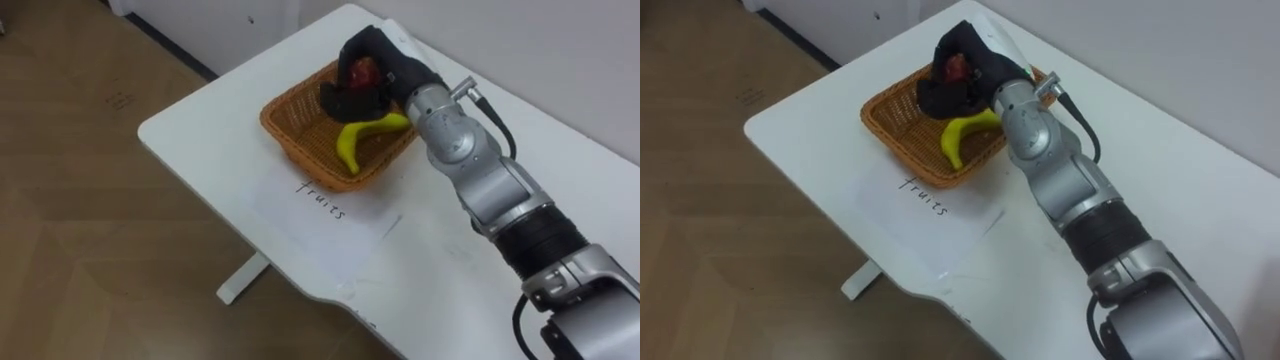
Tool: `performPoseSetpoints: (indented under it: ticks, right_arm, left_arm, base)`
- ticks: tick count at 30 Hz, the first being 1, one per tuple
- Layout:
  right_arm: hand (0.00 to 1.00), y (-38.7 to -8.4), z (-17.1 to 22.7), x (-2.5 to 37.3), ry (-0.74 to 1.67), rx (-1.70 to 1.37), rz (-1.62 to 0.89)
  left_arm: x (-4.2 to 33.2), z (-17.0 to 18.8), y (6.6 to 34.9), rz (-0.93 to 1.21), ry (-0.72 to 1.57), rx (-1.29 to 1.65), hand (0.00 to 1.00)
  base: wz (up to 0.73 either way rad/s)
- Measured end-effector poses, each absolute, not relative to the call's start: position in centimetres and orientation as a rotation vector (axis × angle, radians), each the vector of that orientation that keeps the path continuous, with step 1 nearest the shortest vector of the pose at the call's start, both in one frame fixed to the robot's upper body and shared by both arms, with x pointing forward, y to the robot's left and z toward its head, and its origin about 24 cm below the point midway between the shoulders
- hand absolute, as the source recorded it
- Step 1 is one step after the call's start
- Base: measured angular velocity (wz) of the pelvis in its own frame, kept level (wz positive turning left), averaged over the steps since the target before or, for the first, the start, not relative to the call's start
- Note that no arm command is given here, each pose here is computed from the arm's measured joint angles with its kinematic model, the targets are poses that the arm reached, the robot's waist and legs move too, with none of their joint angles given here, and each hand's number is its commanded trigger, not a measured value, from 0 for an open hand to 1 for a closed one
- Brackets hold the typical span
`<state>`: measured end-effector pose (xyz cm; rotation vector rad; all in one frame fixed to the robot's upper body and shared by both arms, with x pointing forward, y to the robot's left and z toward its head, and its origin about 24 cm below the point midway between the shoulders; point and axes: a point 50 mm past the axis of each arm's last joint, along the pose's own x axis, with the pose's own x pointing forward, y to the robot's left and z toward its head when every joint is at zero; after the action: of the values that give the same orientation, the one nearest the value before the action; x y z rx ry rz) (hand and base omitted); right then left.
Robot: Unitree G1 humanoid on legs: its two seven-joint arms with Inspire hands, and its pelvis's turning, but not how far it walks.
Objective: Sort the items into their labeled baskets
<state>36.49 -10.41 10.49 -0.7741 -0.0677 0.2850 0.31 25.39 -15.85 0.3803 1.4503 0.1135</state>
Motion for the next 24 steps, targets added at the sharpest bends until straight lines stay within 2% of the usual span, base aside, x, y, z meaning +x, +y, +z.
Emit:
performPoseSetpoints:
  ticks: [1, 2, 24]
  right_arm:
    - [0.14, -10.40, 10.48, 36.49, -0.068, -0.776, 0.285]
    - [0.00, -10.40, 10.45, 36.49, -0.069, -0.779, 0.282]
    - [0.00, -10.41, 10.25, 36.50, -0.079, -0.784, 0.279]
  left_arm:
    - [0.37, -15.83, 25.43, 0.114, 1.447, 0.382, 0.00]
    - [0.40, -15.81, 25.51, 0.114, 1.444, 0.384, 0.00]
    - [0.64, -15.55, 26.28, 0.107, 1.430, 0.395, 0.00]
  base:
    - [-0.03]
    - [0.00]
    - [0.00]
